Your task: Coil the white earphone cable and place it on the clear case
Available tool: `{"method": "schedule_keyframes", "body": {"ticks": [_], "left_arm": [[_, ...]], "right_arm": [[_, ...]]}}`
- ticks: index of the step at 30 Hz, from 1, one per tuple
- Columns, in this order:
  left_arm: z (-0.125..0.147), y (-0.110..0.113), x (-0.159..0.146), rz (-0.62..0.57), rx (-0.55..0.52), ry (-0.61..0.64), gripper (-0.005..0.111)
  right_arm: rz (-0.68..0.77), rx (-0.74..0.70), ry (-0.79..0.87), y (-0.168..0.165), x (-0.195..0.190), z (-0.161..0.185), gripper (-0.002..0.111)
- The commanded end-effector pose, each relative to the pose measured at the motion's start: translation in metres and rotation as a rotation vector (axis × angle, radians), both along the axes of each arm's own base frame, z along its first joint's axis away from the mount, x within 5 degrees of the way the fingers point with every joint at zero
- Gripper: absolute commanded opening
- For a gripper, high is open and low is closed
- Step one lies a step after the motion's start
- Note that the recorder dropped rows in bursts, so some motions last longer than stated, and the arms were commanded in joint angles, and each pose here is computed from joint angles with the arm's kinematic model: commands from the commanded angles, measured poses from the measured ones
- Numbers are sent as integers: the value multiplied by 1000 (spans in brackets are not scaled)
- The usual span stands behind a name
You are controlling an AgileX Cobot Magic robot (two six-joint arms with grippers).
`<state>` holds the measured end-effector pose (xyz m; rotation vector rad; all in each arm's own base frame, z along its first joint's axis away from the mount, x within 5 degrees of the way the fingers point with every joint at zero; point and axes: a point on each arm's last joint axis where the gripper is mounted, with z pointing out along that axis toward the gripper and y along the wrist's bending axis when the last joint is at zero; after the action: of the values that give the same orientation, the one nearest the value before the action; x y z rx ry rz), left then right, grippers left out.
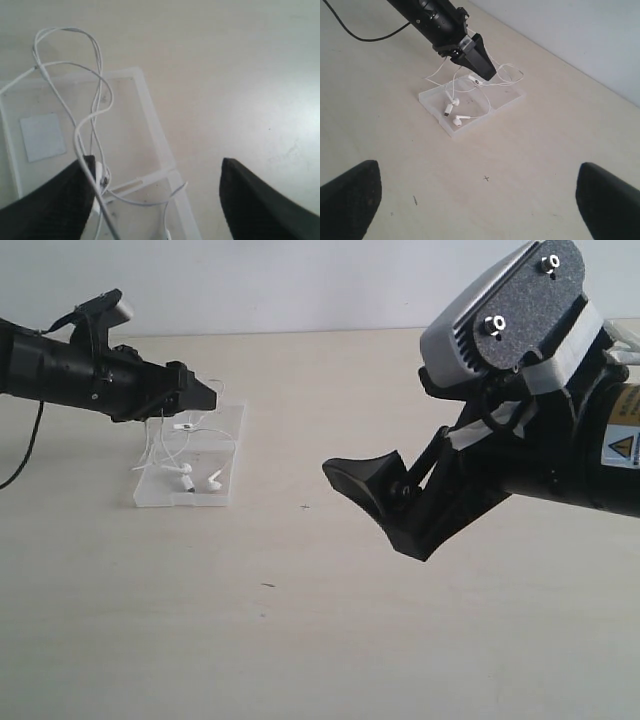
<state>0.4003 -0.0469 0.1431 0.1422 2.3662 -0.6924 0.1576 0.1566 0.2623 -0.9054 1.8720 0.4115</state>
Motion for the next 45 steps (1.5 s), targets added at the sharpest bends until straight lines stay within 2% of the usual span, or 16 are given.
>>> {"method": "schedule_keyframes", "body": {"ticks": [1,11,17,21,37,42,45], "left_arm": [[10,0,-3,4,11,18,68],[8,-1,-8,-35,86,102,68],[19,-29,-2,-92,129,68,68],[25,-38,2,-90,193,65,68],[20,-29,-6,-140,360,196,68],[27,-22,-6,-130,439,258,68],[33,-23,-5,-138,441,275,68]], "right_arm": [[7,-8,-11,0,-1,0,105],[7,-9,-6,0,-1,0,105],[7,-18,6,-1,-1,-2,105],[7,-23,12,-1,-1,-2,105],[7,-23,12,-1,-1,-2,105],[6,-22,13,-1,-1,-2,105],[5,-21,14,-1,-1,-2,105]]}}
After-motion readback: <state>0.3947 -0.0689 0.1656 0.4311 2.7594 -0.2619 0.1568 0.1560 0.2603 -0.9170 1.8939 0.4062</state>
